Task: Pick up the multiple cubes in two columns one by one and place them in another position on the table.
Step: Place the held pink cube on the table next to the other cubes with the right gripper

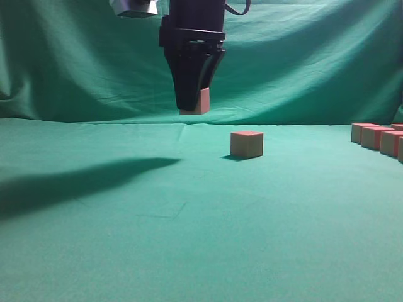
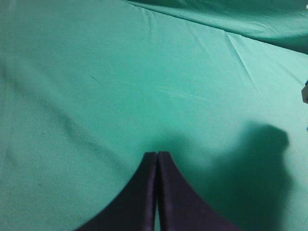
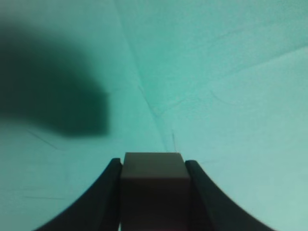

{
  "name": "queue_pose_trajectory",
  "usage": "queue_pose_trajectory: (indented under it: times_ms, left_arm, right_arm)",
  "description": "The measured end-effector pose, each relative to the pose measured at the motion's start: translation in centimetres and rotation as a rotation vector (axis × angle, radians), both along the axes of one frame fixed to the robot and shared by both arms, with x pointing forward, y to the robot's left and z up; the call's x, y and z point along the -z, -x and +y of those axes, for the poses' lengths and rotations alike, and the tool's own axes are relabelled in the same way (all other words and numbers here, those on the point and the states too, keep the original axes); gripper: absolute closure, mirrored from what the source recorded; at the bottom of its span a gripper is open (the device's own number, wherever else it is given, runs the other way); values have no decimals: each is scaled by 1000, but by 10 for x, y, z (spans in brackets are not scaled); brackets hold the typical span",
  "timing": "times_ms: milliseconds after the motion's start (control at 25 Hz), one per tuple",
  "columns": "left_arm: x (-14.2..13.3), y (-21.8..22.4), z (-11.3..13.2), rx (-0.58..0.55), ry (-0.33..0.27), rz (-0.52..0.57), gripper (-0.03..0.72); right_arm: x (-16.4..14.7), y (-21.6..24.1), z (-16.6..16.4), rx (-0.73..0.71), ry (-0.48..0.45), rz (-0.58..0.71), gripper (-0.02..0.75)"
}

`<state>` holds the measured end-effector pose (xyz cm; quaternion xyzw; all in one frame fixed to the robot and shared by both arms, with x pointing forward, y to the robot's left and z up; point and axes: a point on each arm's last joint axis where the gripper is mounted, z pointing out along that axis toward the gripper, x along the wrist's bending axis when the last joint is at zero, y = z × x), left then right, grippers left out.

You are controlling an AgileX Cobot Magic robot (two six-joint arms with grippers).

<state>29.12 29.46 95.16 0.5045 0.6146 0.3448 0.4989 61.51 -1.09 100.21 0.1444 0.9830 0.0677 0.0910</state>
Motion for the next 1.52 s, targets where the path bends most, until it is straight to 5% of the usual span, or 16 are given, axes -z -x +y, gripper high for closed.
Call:
queue_pose_trajectory:
  times_ms: [480,720,1520]
  left_arm:
    - [0,0,0,0,0,0,688]
    - [0,0,0,0,0,0,688]
    - [0,0,0,0,0,0,688]
  right_arm:
    - [20,-28,-23,-16,21,-23,472]
    - [20,-41,-36,41,-55,-24,472]
    - [52,-44,-27,-13,-87,43,472]
